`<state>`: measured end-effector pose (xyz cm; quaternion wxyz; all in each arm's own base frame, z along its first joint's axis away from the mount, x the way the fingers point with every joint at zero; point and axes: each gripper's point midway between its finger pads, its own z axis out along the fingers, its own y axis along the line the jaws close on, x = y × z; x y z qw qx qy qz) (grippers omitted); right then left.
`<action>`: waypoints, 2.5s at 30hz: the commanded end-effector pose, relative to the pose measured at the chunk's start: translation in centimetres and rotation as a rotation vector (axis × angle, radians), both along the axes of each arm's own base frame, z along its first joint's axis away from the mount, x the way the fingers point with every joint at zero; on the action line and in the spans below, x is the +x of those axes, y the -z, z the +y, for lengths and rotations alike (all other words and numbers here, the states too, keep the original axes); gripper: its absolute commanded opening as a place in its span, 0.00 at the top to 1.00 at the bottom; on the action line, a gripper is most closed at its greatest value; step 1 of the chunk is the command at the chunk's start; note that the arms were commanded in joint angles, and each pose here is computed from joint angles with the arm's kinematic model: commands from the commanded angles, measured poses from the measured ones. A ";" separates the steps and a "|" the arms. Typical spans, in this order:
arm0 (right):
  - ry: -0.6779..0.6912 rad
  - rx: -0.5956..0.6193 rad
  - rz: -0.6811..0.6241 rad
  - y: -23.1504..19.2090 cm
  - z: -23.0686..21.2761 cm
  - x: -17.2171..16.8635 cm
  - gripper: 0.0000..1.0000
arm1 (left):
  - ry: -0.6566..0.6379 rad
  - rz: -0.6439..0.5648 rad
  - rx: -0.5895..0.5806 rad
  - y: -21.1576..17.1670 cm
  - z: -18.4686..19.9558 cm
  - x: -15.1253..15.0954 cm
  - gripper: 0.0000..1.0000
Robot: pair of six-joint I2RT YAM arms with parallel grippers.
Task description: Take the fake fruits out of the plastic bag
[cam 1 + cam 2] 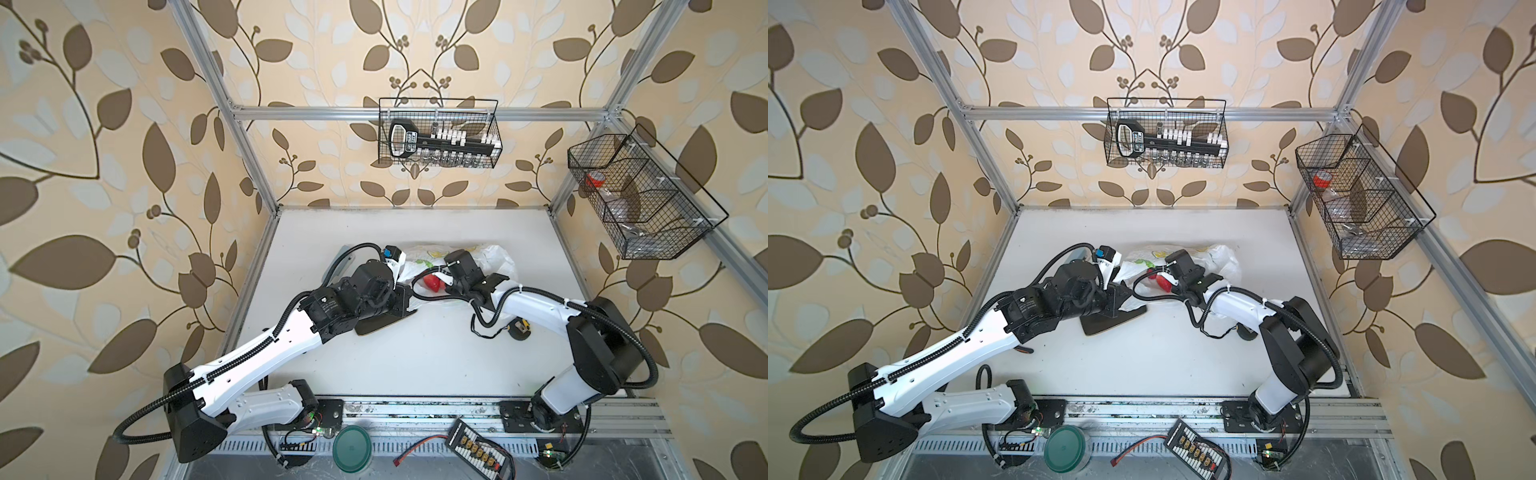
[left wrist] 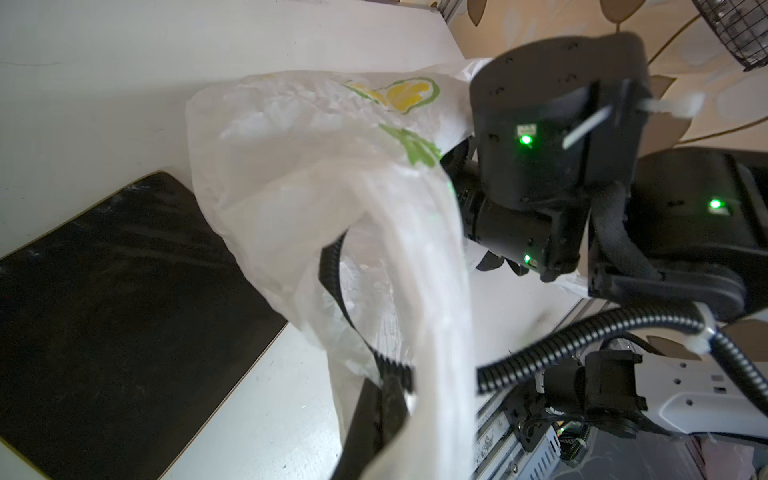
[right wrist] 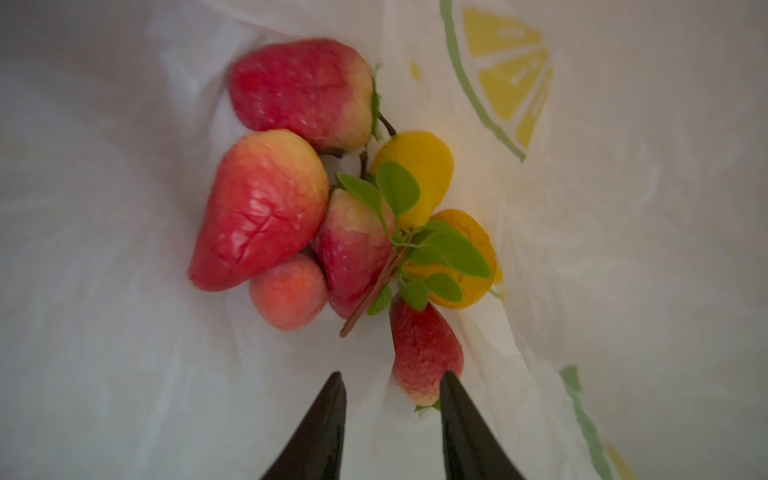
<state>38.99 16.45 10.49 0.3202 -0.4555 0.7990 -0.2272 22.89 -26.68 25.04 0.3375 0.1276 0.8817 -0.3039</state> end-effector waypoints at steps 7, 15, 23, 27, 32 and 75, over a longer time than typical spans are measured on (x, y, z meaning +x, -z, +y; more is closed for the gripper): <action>0.626 0.501 0.131 0.8 -0.4 -0.1 0.52 | 0.110 0.085 0.068 3.2 -1.0 -1.4 1.00; 0.781 0.868 0.278 3.3 3.1 -2.0 0.28 | 0.187 0.132 0.081 4.0 -1.6 -2.6 1.00; 0.862 0.976 0.197 1.8 2.9 0.3 0.14 | 0.296 0.179 0.143 4.6 -1.3 -4.4 1.00; 0.929 0.975 0.123 2.3 1.8 2.0 0.15 | 0.317 0.184 0.137 4.5 -1.5 -4.7 1.00; 0.962 0.971 0.107 3.3 1.6 3.6 0.22 | 0.300 0.170 0.125 4.0 -1.8 -4.2 1.00; 0.749 0.772 0.235 4.6 -2.0 -1.9 0.55 | -0.032 0.099 0.075 3.9 -0.7 0.7 1.00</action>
